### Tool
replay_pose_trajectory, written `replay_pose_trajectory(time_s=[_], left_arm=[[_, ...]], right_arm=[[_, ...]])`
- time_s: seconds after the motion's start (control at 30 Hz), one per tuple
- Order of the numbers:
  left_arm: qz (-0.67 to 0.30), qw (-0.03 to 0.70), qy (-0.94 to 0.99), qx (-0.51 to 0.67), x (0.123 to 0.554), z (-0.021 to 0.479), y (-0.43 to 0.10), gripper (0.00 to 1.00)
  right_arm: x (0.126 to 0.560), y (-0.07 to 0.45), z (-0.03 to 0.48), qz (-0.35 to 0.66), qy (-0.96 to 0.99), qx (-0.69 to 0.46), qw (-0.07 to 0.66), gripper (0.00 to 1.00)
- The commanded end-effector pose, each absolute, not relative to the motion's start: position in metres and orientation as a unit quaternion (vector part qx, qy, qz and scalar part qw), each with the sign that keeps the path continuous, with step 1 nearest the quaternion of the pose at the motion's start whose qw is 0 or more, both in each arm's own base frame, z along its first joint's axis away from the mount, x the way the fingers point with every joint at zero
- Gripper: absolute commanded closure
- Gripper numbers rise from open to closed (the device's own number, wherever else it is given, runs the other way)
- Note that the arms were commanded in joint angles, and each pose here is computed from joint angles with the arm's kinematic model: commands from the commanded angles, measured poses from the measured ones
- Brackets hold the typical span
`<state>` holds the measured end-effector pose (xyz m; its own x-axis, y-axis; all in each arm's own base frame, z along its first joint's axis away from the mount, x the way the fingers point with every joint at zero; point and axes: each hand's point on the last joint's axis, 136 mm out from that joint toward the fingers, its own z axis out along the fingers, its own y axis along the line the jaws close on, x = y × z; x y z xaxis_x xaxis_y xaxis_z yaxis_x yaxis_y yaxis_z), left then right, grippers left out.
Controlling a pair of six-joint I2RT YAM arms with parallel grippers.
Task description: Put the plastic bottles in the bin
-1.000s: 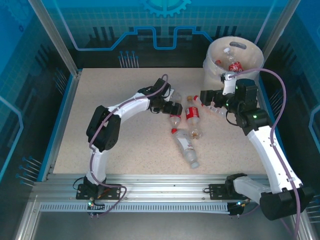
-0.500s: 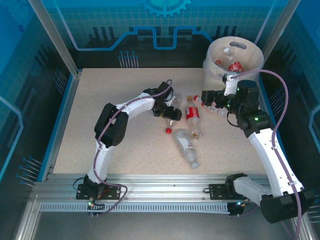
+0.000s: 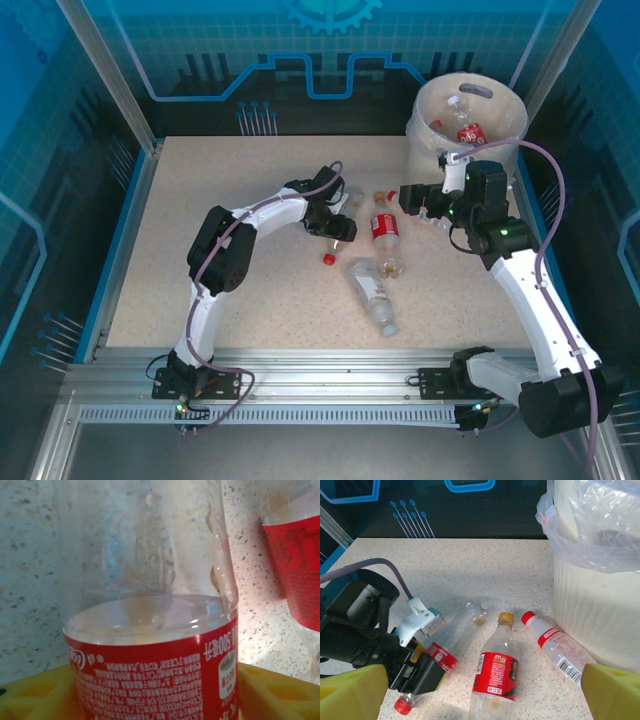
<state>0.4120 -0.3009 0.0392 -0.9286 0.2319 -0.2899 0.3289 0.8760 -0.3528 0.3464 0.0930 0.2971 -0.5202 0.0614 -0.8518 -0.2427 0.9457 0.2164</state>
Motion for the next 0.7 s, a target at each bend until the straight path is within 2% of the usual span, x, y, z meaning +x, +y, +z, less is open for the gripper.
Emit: replay_pose_trajectory(time_s=[0.0,0.23,0.43,0.67], left_arm=[[-0.189,0.161,0.960,0.133,0.420,0.065,-0.272,0.34],[-0.170,0.281,0.936,0.125,0.418,0.125,-0.240,0.36],[-0.231,0.363,0.893,0.133,0.401,0.166,-0.243,0.36],[-0.309,0.418,0.843,0.140,0.369,0.176,-0.246,0.36]], right_arm=[[0.346,0.107,0.294,0.190,0.857,-0.057,0.476,0.00],[0.356,0.141,0.293,0.259,0.846,-0.053,0.463,0.00],[0.376,0.200,0.299,0.387,0.811,-0.054,0.434,0.00],[0.394,0.256,0.290,0.476,0.789,-0.056,0.385,0.01]])
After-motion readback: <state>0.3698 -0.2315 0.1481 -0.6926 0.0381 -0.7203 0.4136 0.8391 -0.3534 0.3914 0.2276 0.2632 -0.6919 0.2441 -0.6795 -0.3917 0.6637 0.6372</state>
